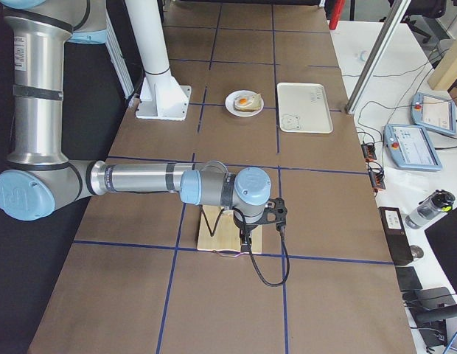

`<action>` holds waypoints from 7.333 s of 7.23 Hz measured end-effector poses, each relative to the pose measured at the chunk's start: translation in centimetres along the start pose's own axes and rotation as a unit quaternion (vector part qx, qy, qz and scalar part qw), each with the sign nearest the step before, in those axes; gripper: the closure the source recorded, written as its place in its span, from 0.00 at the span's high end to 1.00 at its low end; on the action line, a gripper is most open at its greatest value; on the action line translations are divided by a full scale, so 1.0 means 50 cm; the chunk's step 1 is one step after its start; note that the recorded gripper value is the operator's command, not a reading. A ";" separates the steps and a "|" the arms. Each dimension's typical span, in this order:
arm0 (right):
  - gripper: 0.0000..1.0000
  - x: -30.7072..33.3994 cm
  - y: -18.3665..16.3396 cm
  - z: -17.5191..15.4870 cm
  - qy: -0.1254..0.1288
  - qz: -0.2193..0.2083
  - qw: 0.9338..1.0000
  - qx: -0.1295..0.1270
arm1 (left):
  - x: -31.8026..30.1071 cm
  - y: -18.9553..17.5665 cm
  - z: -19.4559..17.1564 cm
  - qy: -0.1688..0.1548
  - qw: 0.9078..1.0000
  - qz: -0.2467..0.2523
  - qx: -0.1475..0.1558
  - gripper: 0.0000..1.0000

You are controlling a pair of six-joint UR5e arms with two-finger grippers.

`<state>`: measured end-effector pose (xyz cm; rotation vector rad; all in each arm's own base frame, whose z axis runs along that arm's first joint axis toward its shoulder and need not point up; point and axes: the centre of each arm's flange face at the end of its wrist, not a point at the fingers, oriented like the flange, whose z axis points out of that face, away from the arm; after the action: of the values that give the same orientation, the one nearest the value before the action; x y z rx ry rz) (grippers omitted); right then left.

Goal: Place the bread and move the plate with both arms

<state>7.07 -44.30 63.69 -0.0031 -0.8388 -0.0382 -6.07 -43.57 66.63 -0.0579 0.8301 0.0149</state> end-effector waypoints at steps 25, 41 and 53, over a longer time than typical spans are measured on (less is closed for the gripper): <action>0.99 -0.108 -0.121 -0.024 -0.009 -0.006 1.000 0.013 | 0.108 -0.037 -0.073 0.049 0.998 0.014 0.044 1.00; 0.44 -0.253 0.006 0.361 -0.002 0.051 0.999 0.006 | 0.261 -0.097 -0.023 0.077 0.996 -0.004 0.051 1.00; 0.00 -0.290 0.003 0.329 -0.014 0.034 0.999 0.020 | 0.258 -0.098 -0.023 0.077 0.996 -0.005 0.051 1.00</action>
<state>-14.83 -43.37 63.88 0.0049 -0.8673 0.0430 1.95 -48.65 56.54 0.0327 0.9838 -0.0425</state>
